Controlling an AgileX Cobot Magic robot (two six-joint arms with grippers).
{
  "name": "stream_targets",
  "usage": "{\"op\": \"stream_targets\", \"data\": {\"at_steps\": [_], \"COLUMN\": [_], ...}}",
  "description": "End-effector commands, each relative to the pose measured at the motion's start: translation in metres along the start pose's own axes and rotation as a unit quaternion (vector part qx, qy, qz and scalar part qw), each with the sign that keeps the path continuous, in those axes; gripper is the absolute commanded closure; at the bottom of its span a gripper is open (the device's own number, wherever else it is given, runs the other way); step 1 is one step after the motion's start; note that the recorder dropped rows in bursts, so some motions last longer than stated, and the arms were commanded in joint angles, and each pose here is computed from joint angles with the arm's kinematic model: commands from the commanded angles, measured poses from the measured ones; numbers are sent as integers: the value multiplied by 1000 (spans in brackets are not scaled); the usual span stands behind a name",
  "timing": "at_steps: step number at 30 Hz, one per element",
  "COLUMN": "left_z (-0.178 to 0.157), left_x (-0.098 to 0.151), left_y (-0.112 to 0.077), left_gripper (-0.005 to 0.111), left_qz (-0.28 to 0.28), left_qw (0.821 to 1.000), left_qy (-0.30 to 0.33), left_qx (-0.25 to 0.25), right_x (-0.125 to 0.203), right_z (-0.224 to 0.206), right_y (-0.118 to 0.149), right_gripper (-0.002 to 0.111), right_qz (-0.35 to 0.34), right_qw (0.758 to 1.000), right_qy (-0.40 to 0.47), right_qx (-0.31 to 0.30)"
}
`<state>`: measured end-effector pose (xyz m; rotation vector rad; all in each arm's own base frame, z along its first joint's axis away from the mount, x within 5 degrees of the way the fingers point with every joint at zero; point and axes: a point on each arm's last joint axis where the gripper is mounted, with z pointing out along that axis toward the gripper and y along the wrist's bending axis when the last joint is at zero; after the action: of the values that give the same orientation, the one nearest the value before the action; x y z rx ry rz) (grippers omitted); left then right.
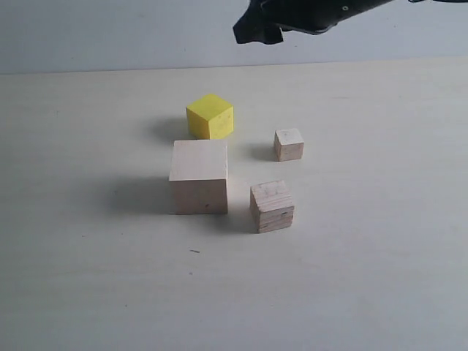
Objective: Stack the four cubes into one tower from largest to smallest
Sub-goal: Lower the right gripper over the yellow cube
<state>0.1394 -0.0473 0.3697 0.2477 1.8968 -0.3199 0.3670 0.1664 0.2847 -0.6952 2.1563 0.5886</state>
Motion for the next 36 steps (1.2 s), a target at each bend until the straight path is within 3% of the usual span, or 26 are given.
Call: {"op": "stream_targets", "data": {"at_steps": [1,11,21,36], "left_z": [-1,-1,-1,-2], "left_x": [1,2,4,6], "left_y": [-1,-1,-2,-2], "left_gripper": [107,107,107,107], "left_qz": [1,0,-7,-27], "left_qw": [1000,1000,1000,999], "left_qy": [2,9,17,28], "left_qx": [2,3,8,8], "right_x": [-10,-13,10,23], "right_z": [15,36,79,113], "right_y": [-2,8,36,26], "right_gripper": [16,16,16,16], "right_qz": [14,-3,-80,-81], "right_qw": [999,995,987,990], "right_qy": [22,74,137,108], "right_qx": [-31,-66,11,50]}}
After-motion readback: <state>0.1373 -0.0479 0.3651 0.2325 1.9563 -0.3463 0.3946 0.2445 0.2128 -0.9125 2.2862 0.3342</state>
